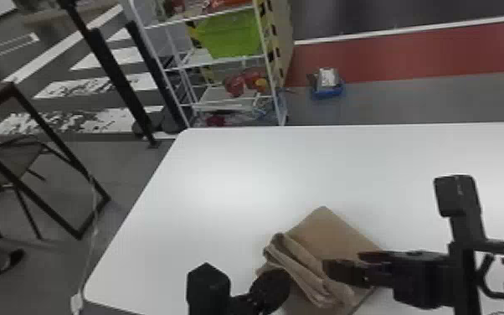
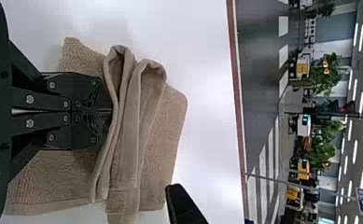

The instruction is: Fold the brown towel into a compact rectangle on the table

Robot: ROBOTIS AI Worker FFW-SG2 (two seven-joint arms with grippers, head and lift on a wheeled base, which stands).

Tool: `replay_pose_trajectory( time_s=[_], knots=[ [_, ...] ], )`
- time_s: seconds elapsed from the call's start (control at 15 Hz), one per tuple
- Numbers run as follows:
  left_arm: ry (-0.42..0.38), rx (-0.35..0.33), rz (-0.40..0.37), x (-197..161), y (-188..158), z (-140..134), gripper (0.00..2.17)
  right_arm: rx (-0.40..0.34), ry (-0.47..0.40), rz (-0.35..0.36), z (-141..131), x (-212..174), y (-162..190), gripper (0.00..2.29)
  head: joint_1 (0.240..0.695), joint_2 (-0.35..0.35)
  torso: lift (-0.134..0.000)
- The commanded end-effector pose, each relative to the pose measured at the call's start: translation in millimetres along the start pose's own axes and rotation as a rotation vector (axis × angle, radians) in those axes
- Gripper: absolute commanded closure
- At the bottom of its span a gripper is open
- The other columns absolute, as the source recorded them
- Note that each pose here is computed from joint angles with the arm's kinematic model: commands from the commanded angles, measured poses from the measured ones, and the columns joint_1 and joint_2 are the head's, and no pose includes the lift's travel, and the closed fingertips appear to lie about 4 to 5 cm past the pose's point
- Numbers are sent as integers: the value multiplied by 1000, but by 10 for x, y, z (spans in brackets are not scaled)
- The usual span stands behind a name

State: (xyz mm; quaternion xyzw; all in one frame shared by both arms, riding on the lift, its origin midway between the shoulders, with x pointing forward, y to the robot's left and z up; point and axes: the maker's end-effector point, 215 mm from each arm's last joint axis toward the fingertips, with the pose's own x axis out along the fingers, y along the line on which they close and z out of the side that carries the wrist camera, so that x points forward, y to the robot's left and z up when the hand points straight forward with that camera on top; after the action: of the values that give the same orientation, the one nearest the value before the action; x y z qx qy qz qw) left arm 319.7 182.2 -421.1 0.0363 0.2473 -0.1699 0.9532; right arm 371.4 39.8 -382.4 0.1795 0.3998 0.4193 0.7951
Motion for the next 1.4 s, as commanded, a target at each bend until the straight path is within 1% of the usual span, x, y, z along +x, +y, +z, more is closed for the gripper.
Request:
replay_pose_trajectory(
  time_s=[0.0, 0.07, 0.13, 0.2, 0.27, 0.33, 0.4, 0.47, 0.53, 0.6, 0.67, 0.73, 0.8, 0.87, 0.93, 1.07, 1.2, 1.27, 1.33],
  knots=[
    [1, 13, 23, -20, 95, 5, 1794, 17, -16, 1, 12, -59, -29, 107, 695, 350, -123],
    [-9, 16, 40, -22, 163, 28, 1794, 26, -23, 2, 12, -90, -40, 107, 695, 350, -123],
    [-32, 23, 72, -30, 297, 111, 1794, 28, -35, 8, 30, -141, -14, 107, 695, 350, -123],
    [-82, 36, 92, -42, 397, 271, 1794, 28, -47, 11, 29, -192, 20, 110, 695, 350, -123],
    [-95, 34, 108, -23, 511, 325, 1794, 24, -64, 9, 35, -270, 54, 134, 695, 350, -123],
    [-105, 37, 126, -8, 619, 368, 1794, 33, -72, -1, -13, -333, 33, 208, 695, 350, -123],
    [-112, 34, 135, 2, 680, 396, 1794, 25, -90, -13, 29, -407, 11, 380, 695, 350, -123],
    [-122, 19, 131, 19, 730, 422, 1794, 20, -104, -5, 62, -487, 35, 704, 695, 350, -123],
    [-128, -1, 116, 46, 768, 434, 1794, 36, -92, 11, -31, -543, 59, 1180, 695, 350, -123],
    [-128, -18, 98, 95, 786, 427, 1794, 45, -91, 19, -111, -594, 93, 1501, 695, 350, -123],
    [-127, -33, 81, 147, 795, 430, 1794, 44, -87, 8, -214, -652, 112, 1703, 695, 350, -123],
    [-123, -53, 74, 168, 830, 413, 1794, 27, -95, -24, -273, -708, 110, 1774, 695, 350, -123],
    [-120, -66, 60, 185, 838, 401, 1794, 12, -91, -69, -359, -741, 77, 1771, 695, 350, -123],
    [-121, -77, 54, 198, 846, 394, 1794, -21, -125, -117, -344, -780, 17, 1774, 695, 350, -123],
    [-106, -84, 52, 208, 854, 342, 1794, -49, -159, -168, -327, -824, -87, 1774, 695, 350, -123],
    [-107, -92, 42, 199, 860, 343, 1794, -99, -219, -251, -262, -896, -302, 1774, 695, 350, -123],
    [-97, -96, 45, 191, 888, 314, 1794, -117, -240, -300, -258, -898, -507, 1774, 695, 326, -123],
    [-96, -96, 43, 185, 892, 313, 1794, -113, -236, -321, -274, -895, -625, 1774, 695, 313, -123],
    [-96, -95, 40, 183, 890, 313, 1794, -109, -227, -327, -295, -870, -685, 1774, 695, 304, -123]
  ],
)
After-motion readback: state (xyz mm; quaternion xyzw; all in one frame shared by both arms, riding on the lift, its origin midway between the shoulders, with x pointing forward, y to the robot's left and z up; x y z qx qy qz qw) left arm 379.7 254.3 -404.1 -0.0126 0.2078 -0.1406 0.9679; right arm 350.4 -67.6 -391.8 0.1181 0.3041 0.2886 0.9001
